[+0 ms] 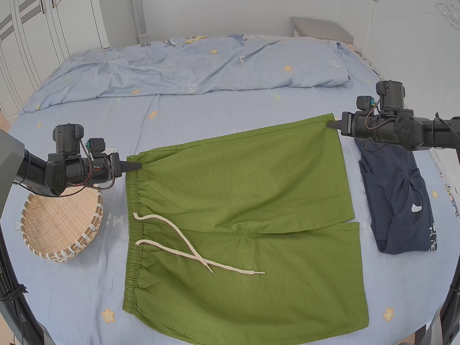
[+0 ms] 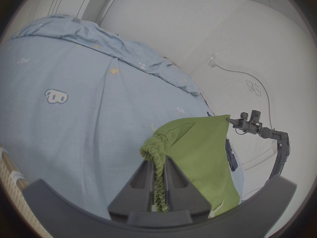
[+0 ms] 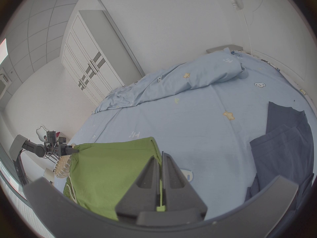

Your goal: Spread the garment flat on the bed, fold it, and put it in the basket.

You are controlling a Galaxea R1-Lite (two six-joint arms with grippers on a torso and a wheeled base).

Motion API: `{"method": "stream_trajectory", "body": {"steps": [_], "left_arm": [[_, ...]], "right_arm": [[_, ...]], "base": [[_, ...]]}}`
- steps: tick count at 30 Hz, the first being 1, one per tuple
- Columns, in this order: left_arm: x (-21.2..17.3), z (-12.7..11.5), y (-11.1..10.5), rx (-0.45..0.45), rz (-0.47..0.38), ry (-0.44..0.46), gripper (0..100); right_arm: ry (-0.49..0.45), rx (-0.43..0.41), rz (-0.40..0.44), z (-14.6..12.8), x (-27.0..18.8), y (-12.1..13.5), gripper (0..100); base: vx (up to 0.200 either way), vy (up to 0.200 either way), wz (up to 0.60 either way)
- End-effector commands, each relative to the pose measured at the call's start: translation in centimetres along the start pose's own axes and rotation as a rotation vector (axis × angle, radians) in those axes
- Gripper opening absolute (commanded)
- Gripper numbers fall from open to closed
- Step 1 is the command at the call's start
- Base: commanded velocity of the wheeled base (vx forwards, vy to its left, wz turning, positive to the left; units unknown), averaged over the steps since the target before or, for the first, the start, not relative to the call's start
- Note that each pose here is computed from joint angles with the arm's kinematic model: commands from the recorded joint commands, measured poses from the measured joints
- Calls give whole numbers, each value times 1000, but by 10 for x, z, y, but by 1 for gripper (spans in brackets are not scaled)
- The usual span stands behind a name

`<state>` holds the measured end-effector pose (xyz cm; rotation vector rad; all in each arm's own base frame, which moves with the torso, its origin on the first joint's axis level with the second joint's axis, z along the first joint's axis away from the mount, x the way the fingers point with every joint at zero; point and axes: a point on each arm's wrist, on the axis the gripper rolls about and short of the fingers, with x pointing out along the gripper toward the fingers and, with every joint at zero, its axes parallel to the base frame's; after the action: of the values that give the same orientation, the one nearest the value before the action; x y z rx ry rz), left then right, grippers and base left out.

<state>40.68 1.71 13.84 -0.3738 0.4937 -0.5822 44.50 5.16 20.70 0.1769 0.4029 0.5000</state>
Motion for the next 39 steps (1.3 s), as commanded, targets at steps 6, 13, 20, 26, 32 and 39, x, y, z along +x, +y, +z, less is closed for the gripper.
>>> {"method": "stream_trajectory", "body": {"steps": [6,13,20,26,32,39], "left_arm": [[8,-2,5,-4,0,8,100],[11,1,4,6,4,0,100],[0,4,-9,11,-1,-11,100],[-47,20,-53,89,92,-132,100],[-87,-28,-78,31,132,-72,100],[-103,-120,-80,-108,158,155,100]], "right_arm": [[22,6,-9,-9,9,-6,100],[41,14,-7,-18,19,-9,100],[50,30,-21,-18,7,-11,100],[40,76,-62,-14,-61,9,100],[131,150,-84,-61,-123,31,100],[198,203,-85,-120,-158,47,100]], "base": [[0,0,0],[0,0,0],[0,0,0],[0,0,0],[0,0,0],[0,0,0]]}}
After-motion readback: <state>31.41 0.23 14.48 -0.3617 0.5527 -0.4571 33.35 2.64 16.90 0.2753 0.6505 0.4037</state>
